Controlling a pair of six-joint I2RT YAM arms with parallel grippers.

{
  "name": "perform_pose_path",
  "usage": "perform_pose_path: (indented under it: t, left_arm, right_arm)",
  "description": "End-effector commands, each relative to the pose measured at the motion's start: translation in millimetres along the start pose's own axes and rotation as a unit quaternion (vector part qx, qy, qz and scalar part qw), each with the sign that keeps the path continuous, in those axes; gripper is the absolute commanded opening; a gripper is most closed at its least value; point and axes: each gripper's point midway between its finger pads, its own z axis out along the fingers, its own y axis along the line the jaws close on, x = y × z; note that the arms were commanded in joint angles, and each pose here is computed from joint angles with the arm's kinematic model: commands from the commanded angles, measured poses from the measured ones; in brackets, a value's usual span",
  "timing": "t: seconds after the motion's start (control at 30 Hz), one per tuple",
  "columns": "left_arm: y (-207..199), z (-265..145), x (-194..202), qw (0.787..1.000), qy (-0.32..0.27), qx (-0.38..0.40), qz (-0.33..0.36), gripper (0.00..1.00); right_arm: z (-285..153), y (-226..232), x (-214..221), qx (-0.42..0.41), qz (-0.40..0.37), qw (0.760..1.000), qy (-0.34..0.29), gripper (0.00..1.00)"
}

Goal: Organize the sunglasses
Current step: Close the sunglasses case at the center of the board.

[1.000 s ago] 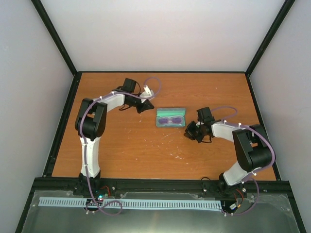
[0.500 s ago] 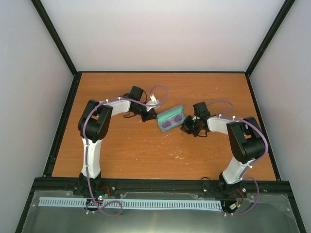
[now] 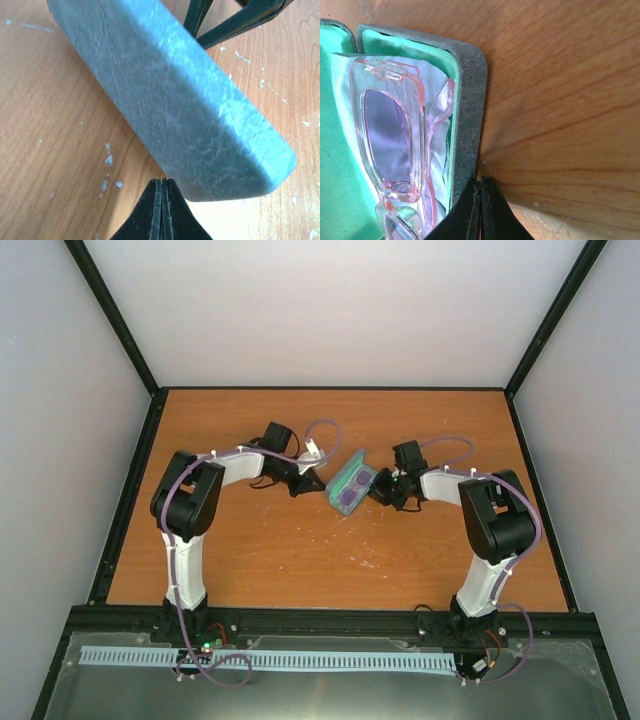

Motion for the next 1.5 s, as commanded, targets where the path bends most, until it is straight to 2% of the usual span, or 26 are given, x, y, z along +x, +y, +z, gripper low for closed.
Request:
perform_pose_path:
  t: [0.0,0.43,0.9,1.47]
  left_arm:
    - [0.7,-11.4,-40.7,0.999,-0.044,-0.006,0.019,0.01]
    - [-19.3,11.7,-64.9,0.998,-0.049,0.012,0.029,0.01]
    - [-16.5,18.6,-76.7,0.998,-0.049,0.014,0.038,0.01]
    - [-33.8,48.4,-62.5,0.998,-0.017,0.038,0.041,0.01]
  right_arm:
    - [14.6,-31.4,0.7,0.045,0.007,0.999,-0.004,0.03]
    - [18.7,-24.2,-18.0,0.012,0.009,1.000,-0.007,0.03]
    - [28.5,-24.5,-8.0,-0.022,0.022,0.999,0.012,0.03]
    - [28.2,-27.0,0.6,-0.043,0.021,0.999,0.014,0.03]
